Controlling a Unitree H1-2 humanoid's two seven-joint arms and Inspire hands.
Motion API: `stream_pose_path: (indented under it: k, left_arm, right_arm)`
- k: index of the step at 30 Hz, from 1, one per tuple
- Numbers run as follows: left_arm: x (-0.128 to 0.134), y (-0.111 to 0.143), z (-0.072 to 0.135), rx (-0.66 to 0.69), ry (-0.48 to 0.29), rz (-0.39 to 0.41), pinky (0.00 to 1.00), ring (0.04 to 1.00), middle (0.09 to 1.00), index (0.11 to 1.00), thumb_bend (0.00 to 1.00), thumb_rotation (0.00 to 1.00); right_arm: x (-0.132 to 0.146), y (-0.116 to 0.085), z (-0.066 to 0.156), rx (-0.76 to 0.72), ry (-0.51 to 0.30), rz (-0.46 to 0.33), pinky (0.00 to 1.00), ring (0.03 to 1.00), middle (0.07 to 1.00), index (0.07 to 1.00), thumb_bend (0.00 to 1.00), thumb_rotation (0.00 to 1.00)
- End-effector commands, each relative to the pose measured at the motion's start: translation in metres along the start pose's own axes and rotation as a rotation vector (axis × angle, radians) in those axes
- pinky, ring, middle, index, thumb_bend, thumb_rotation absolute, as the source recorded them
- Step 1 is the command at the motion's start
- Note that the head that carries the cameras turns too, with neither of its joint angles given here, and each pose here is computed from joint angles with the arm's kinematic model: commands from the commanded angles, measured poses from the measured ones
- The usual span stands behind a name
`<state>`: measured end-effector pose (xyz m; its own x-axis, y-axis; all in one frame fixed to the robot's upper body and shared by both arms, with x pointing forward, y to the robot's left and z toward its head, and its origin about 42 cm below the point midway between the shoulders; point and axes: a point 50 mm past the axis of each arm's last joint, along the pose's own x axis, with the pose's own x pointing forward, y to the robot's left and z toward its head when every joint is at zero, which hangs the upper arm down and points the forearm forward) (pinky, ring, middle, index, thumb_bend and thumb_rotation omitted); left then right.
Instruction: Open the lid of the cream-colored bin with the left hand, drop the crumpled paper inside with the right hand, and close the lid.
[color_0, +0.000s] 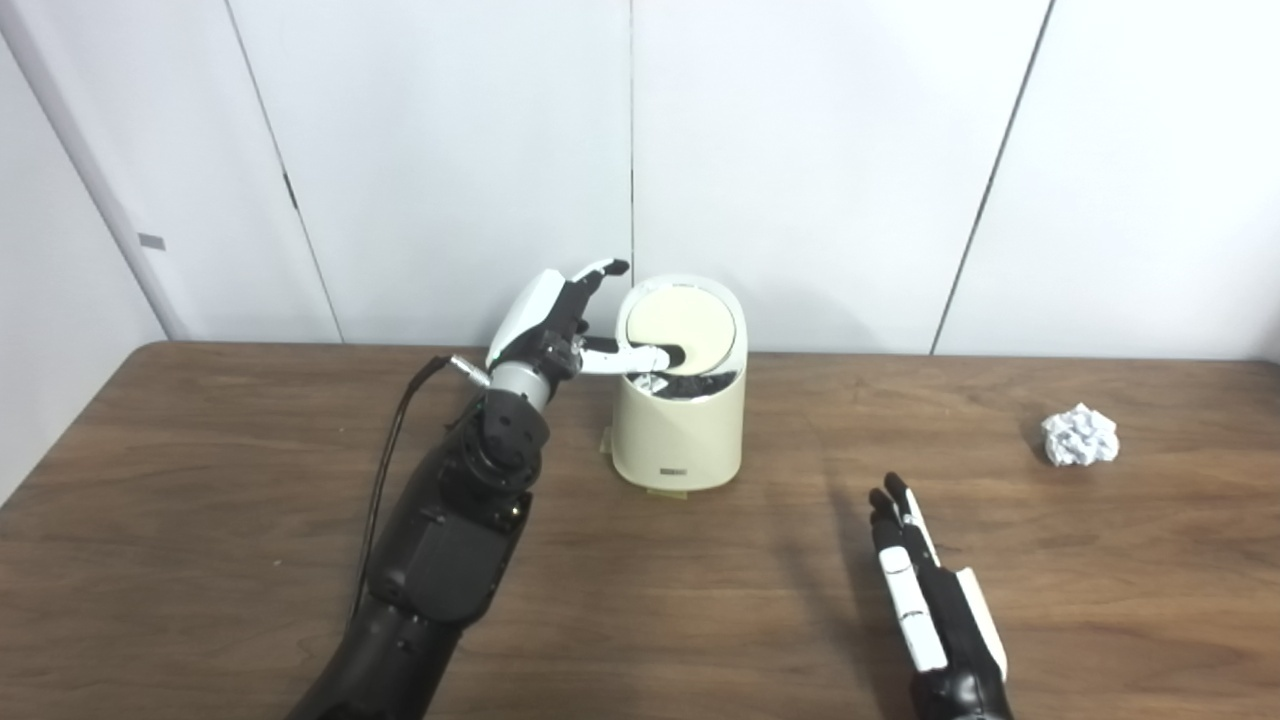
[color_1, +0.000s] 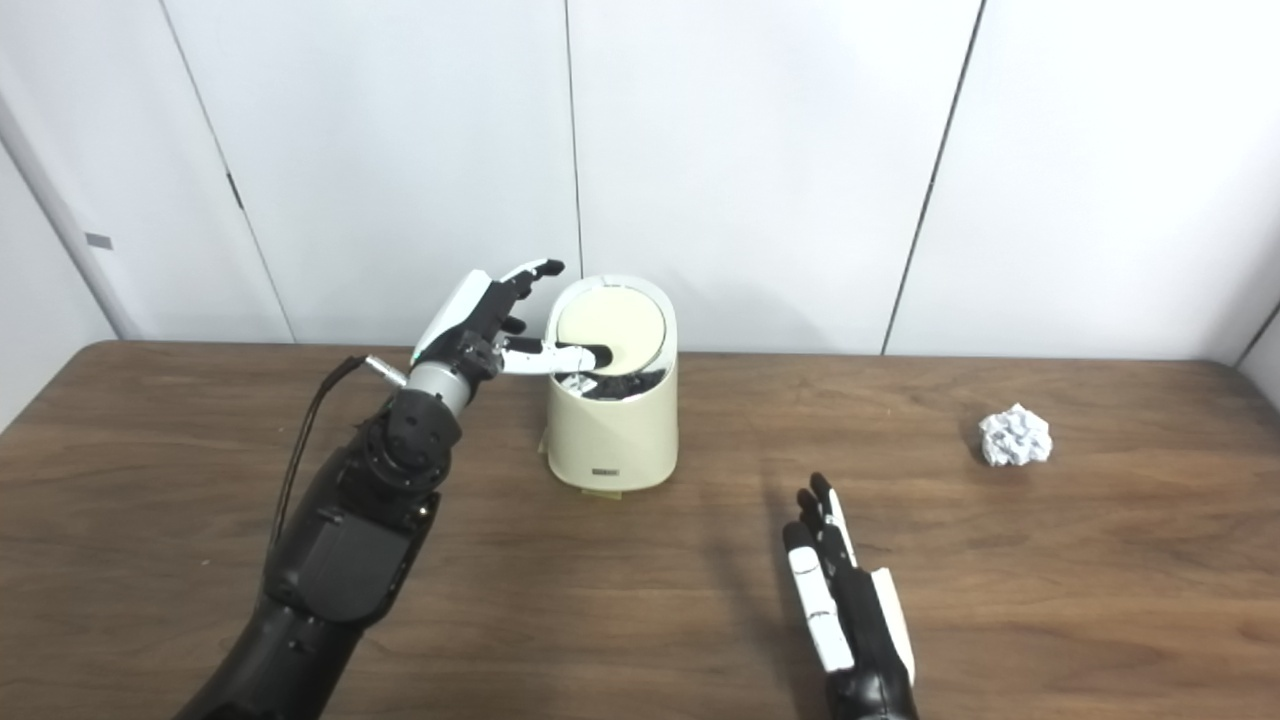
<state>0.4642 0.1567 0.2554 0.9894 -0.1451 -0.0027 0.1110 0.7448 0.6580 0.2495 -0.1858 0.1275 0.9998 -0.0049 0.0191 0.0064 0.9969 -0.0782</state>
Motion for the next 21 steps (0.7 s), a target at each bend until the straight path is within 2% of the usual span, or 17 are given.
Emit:
stream_pose_path:
  k: [1,7,10,13,16,21]
  left_arm:
    - [0.01,0.021,0.036,0.023,-0.108,0.057,0.82,0.936,0.949,0.944,0.86,0.23]
    - [0.013,0.025,0.045,0.044,-0.119,0.061,0.83,0.964,0.969,0.947,0.85,0.19]
    - [0.013,0.025,0.049,0.085,-0.129,0.076,0.79,0.952,0.968,0.945,0.86,0.14]
    - [0.013,0.024,0.051,0.112,-0.14,0.077,0.79,0.954,0.977,0.952,0.85,0.12]
    - [0.011,0.021,0.055,0.143,-0.146,0.08,0.81,0.964,0.984,0.952,0.86,0.13]
    - [0.011,0.016,0.059,0.175,-0.174,0.07,0.85,0.963,0.978,0.956,0.87,0.09]
  right_arm:
    - [0.001,0.005,0.012,0.03,-0.057,-0.008,1.0,0.985,0.976,1.0,0.49,0.93]
    - [0.001,0.008,0.015,0.022,-0.071,-0.003,1.0,0.985,0.978,1.0,0.48,0.94]
    - [0.0,0.009,0.016,0.033,-0.076,-0.001,1.0,0.988,0.976,1.0,0.49,0.94]
    - [0.0,0.01,0.017,0.032,-0.084,0.003,1.0,0.989,0.975,1.0,0.5,0.93]
    - [0.0,0.009,0.017,0.029,-0.089,0.005,1.0,0.992,0.98,1.0,0.5,0.94]
    - [-0.001,0.01,0.019,0.034,-0.088,0.006,1.0,0.995,0.983,1.0,0.51,0.93]
